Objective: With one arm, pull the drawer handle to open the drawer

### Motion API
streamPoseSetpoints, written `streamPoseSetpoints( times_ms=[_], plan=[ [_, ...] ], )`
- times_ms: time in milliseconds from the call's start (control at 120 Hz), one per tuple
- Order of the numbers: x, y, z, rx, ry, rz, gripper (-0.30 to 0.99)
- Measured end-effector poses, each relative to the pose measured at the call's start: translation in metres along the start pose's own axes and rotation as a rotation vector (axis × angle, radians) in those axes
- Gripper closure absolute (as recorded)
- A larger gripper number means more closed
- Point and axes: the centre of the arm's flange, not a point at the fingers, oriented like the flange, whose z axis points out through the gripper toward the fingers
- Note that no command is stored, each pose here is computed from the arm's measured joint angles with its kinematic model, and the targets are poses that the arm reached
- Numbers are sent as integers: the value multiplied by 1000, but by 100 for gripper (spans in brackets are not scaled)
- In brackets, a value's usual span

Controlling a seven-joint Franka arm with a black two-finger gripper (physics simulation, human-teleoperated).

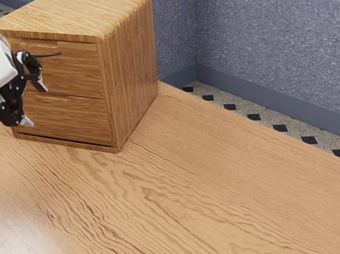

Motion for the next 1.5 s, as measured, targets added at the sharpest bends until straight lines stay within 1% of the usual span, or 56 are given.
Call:
streamPoseSetpoints(
  times_ms=[108, 192, 258, 342, 425, 492, 533, 675, 725, 792, 942, 1067, 1225, 1375, 1500],
  plan=[
    [-1, 11, 8, -90, -4, -44, 4],
    [-1, 22, 14, -94, -18, -64, 3],
    [-2, 26, 3, -54, -35, -73, 3],
    [-3, 20, -14, 15, -115, -35, 3],
    [-9, 10, -16, 77, -154, -29, 3],
    [-14, 1, -12, 125, -169, -34, 3],
    [-15, -7, -17, 168, -171, -37, 3],
    [-8, -46, -29, 284, -160, -34, 3],
    [-8, -54, -22, 296, -158, -36, 3],
    [-10, -59, -18, 310, -157, -43, 7],
    [-19, -64, -9, 323, -159, -67, 21],
    [-21, -77, 0, 328, -155, -80, 28],
    [-21, -88, 24, 305, -148, -90, 32],
    [-23, -99, 6, 348, -143, -104, 33],
    [-34, -101, 0, 360, -151, -128, 34]
  ],
)
